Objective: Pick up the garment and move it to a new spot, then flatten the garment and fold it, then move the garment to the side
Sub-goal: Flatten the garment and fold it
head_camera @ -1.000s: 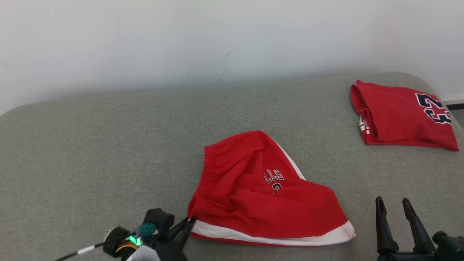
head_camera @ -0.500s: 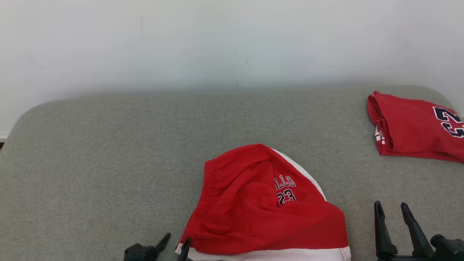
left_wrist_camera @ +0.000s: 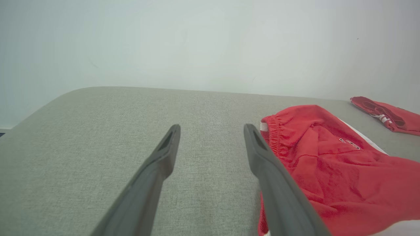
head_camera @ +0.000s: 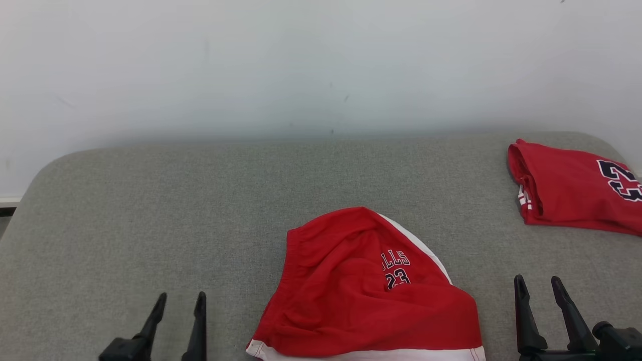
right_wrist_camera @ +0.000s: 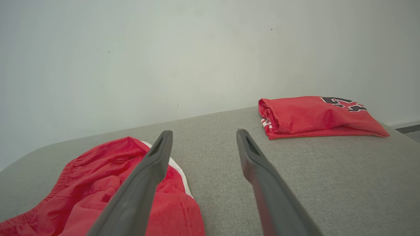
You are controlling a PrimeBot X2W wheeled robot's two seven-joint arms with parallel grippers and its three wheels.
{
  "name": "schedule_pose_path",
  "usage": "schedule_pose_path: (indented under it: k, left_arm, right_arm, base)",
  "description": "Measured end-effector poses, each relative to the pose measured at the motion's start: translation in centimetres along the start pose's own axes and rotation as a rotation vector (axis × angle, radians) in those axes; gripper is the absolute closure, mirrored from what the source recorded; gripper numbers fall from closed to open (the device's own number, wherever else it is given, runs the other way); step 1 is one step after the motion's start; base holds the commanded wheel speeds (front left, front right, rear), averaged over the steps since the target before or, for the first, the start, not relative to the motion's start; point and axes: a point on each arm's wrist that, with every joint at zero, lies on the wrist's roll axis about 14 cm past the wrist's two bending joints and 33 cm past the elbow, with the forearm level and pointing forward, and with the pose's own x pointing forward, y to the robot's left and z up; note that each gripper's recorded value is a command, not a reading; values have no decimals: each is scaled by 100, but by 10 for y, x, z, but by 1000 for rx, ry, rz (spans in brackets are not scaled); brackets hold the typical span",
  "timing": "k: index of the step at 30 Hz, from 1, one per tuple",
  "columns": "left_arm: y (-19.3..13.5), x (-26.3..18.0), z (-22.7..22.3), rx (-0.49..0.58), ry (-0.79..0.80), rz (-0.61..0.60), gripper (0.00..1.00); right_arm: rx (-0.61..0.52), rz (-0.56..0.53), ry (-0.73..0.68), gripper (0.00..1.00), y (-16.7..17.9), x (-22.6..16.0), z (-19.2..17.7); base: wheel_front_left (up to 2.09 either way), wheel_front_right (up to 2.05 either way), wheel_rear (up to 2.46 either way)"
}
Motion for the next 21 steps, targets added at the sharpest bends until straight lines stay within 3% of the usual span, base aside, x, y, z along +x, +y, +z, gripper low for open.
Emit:
schedule_pose_path:
  k: [21]
  left_arm:
    - [33,-32,41,37,-153,61,0]
  right_arm:
    - [18,0,-26,0,5,-10,5]
  base:
    - [0,0,0]
